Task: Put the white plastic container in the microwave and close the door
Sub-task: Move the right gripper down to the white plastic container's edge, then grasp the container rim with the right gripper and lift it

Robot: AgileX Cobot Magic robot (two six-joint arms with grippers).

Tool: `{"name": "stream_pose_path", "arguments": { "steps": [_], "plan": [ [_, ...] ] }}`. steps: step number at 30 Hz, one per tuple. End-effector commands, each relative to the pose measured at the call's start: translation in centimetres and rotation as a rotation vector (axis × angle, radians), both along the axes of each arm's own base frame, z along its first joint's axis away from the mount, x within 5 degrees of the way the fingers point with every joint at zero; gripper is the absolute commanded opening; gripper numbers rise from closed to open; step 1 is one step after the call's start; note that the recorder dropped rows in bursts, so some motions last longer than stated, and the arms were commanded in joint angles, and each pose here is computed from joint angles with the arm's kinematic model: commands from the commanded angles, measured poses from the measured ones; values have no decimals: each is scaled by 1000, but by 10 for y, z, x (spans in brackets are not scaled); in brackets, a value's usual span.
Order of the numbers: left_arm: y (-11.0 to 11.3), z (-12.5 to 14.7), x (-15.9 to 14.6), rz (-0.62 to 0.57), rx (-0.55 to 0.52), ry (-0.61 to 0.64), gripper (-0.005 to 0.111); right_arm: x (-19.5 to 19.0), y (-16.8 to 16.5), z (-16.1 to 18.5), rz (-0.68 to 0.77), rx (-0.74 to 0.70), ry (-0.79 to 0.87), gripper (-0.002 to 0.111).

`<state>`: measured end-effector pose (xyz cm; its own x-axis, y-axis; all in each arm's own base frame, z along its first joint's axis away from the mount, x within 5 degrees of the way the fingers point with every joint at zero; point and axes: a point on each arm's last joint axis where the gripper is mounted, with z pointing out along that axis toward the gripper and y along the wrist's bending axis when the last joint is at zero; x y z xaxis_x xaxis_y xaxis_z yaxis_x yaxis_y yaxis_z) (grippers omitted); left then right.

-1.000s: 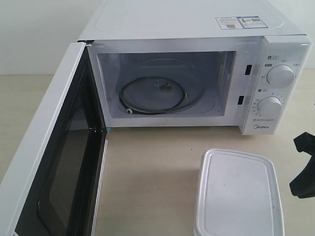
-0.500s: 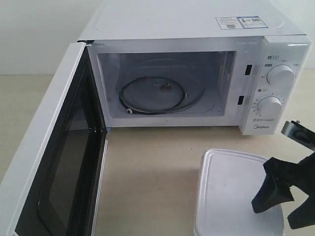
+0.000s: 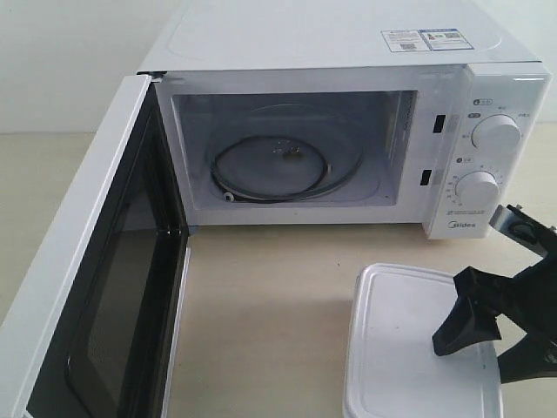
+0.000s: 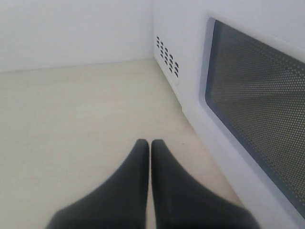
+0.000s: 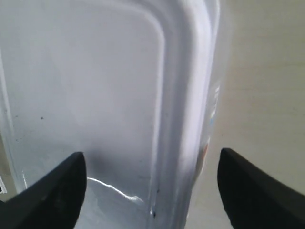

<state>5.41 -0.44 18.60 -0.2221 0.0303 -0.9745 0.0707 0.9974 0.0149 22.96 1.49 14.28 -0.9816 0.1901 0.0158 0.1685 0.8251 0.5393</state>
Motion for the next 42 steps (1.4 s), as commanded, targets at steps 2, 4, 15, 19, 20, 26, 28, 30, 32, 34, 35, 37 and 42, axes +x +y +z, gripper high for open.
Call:
{"name": "stream_pose_path", "arguments": {
  "steps": [2, 4, 15, 19, 20, 26, 28, 30, 32, 34, 35, 37, 42],
  "plan": [
    [0, -1, 0, 6, -9, 2, 4, 3, 0, -2, -6, -8, -11, 59],
    [0, -1, 0, 6, -9, 2, 4, 3, 0, -2, -7, -9, -14, 46],
    [0, -1, 0, 6, -9, 2, 4, 3, -1, -3, 51, -21, -49, -1],
    [0, -1, 0, 6, -9, 2, 4, 3, -1, -3, 52, -23, -52, 0],
    [0, -1, 0, 6, -9, 2, 4, 4, -1, -2, 50, -25, -60, 0],
    [0, -1, 0, 6, -9, 2, 4, 3, 0, -1, 48, -15, -56, 0],
    [0, -1, 0, 6, -9, 2, 4, 3, 0, -1, 48, -15, -56, 0],
    [0, -1, 0, 6, -9, 2, 4, 4, 0, -1, 42, -13, -58, 0],
    [0, -1, 0, 6, -9, 2, 4, 4, 0, -1, 39, -13, -59, 0],
    [0, -1, 0, 6, -9, 2, 4, 4, 0, -1, 37, -11, -62, 0],
    [0, -1, 0, 6, -9, 2, 4, 5, 0, -1, 34, -8, -65, 0],
    [0, -1, 0, 6, -9, 2, 4, 5, 2, 0, 40, 14, -68, 0],
    [0, -1, 0, 6, -9, 2, 4, 5, 6, 3, 52, 64, -75, 0]
  ]
}}
